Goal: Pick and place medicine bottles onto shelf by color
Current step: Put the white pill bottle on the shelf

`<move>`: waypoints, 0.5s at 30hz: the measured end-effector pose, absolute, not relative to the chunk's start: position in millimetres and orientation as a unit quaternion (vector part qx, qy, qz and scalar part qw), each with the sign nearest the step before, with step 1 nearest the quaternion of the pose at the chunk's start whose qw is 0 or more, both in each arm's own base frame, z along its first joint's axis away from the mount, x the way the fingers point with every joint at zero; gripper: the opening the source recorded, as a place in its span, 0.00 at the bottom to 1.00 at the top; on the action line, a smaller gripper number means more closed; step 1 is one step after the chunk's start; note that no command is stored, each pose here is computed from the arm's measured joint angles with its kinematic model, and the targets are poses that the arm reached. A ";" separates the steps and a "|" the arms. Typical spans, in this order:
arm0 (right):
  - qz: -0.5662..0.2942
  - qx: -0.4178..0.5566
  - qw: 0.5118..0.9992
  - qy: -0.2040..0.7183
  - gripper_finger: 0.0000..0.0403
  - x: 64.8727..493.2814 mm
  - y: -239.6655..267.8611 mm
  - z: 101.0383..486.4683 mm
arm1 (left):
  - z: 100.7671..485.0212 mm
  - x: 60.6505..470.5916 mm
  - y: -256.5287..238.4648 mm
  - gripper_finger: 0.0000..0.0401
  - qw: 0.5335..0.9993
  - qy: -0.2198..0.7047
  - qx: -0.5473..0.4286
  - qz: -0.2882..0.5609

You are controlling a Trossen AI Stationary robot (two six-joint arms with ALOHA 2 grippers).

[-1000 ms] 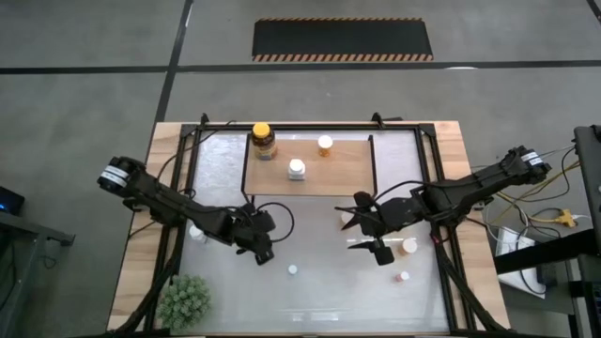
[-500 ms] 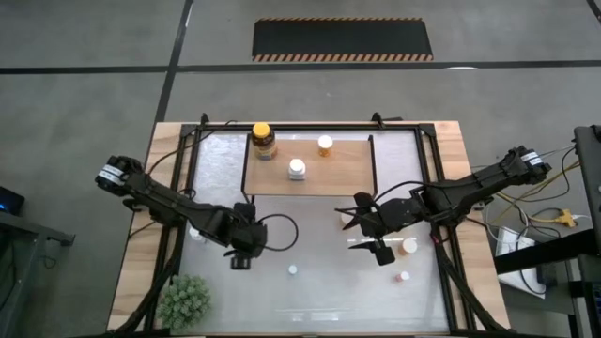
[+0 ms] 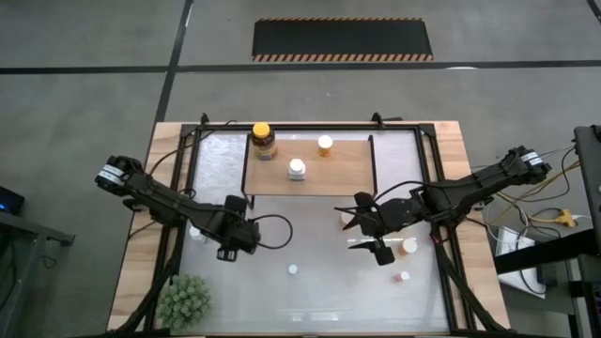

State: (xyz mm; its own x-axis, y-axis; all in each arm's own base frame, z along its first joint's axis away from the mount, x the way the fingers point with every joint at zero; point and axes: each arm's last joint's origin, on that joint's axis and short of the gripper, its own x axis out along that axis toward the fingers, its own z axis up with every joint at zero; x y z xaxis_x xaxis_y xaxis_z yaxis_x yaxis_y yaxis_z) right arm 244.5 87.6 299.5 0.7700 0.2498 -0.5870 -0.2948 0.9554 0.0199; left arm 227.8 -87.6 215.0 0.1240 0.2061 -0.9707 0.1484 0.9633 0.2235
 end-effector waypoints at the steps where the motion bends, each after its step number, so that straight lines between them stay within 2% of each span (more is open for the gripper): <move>1: 0.145 -0.037 0.940 0.307 0.58 244.5 87.6 299.5 | 214.0 226.4 -88.1 0.57 0.731 0.664 0.155 0.004; 8: 0.143 -0.032 0.940 0.307 0.58 244.5 87.6 299.5 | 201.8 218.4 -85.7 0.57 0.655 0.660 0.343 -0.131; 11: 0.144 -0.032 0.939 0.309 0.58 244.2 88.0 299.2 | 191.7 212.8 -82.4 0.57 0.624 0.664 0.378 -0.163; 15: 0.144 -0.032 0.939 0.309 0.58 244.1 88.1 299.2 | 178.3 209.3 -80.8 0.57 0.624 0.658 0.386 -0.171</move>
